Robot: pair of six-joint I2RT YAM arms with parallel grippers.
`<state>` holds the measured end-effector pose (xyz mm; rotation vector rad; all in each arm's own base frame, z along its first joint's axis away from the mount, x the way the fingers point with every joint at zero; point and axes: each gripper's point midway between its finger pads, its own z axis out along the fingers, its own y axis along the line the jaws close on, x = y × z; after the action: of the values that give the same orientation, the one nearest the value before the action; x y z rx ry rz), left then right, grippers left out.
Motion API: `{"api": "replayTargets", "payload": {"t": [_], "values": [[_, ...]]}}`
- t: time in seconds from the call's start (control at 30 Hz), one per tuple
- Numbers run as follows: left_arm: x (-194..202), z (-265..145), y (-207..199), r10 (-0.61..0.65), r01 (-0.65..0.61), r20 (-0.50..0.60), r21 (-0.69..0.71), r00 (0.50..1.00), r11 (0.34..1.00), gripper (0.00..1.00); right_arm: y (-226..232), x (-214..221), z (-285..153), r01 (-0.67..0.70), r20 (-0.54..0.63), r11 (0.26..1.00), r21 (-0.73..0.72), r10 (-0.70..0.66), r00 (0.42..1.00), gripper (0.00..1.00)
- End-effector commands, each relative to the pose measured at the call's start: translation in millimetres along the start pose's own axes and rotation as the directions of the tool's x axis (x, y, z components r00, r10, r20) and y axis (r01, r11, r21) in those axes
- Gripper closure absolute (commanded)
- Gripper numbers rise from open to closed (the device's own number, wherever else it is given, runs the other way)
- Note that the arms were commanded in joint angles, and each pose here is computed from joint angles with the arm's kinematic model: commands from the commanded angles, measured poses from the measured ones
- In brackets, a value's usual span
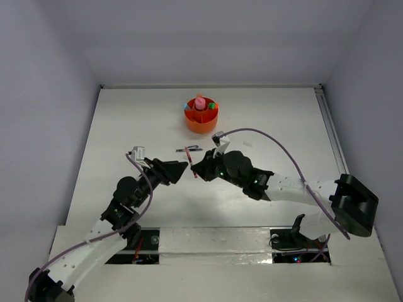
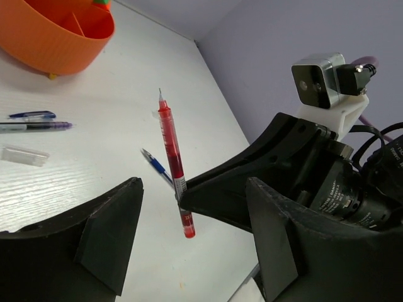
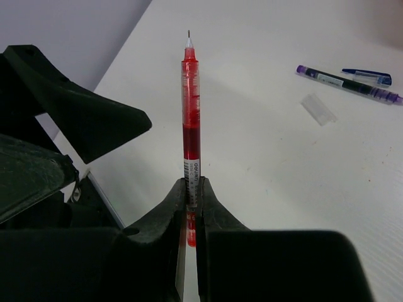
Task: Sort the stationery into containers
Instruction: Pick up the pen cap from the center of the board.
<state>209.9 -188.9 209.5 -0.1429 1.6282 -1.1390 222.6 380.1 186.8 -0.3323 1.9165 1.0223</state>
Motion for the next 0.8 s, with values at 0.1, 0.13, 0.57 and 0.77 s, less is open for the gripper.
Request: {"api": "replayTargets", "payload": {"t": [0.1, 0.13, 0.57, 0.77], "values": [[-0.2, 9.1, -25.8, -0.010, 0.011, -0.007, 0.135, 1.000, 0.991, 0.41, 28.6, -32.4, -5.2, -0.038, 0.120, 0.993, -0.112, 0.051, 0.992, 1.00], [1.9, 10.9, -23.9, -0.008, 0.010, -0.016, 0.128, 1.000, 0.992, 0.43, 30.1, -31.6, -5.5, -0.037, 0.121, 0.991, -0.125, 0.052, 0.991, 1.00], [10.2, 28.5, -13.6, 0.003, 0.000, -0.039, 0.100, 0.999, 0.995, 0.71, 33.5, -22.1, -7.4, -0.006, 0.097, 0.986, -0.165, 0.023, 0.995, 1.00], [15.9, 31.1, -17.9, 0.013, -0.004, -0.061, 0.138, 0.998, 0.990, 0.74, 35.8, -17.9, -8.4, -0.007, 0.094, 0.981, -0.193, 0.026, 0.995, 1.00]]}}
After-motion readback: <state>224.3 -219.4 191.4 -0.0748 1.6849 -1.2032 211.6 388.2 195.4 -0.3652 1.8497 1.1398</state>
